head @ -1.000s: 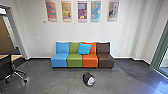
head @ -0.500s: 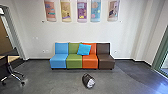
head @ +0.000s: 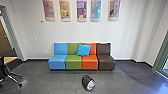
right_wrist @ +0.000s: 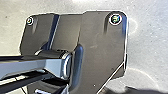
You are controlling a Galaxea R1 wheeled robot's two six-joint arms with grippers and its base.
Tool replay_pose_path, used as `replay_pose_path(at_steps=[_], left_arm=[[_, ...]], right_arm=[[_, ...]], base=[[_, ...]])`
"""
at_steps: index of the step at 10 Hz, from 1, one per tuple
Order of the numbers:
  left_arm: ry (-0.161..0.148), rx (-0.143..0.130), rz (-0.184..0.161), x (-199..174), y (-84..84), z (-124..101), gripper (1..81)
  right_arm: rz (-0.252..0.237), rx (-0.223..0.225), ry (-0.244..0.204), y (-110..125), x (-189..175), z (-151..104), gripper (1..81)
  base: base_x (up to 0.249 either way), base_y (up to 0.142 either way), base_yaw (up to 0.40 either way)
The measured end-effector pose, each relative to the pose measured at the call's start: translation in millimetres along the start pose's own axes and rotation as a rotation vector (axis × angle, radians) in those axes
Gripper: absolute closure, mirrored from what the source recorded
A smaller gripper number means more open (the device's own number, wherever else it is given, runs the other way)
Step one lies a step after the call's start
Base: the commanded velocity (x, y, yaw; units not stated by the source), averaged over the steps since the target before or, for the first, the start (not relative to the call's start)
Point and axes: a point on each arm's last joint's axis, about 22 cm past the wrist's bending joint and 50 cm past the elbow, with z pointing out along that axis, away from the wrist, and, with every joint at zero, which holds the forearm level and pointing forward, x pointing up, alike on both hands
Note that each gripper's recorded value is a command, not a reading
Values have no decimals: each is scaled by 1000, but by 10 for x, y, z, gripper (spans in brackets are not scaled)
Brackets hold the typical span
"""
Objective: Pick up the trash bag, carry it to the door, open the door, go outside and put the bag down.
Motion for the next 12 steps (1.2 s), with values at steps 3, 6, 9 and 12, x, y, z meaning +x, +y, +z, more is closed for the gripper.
replay_pose_path(at_steps=[3,6,9,12], left_arm=[[-1,0,0,-5,0,0,10],[0,0,0,-1,3,1,10],[-1,0,0,0,3,1,10],[-1,-3,0,-3,22,6,10]], right_arm=[[-1,0,0,0,2,0,10],[-1,5,0,-39,1,14,10],[0,8,0,-65,2,23,10],[0,4,0,-54,1,26,10]], base=[[136,0,0],[136,0,0],[136,0,0],[136,0,0]])
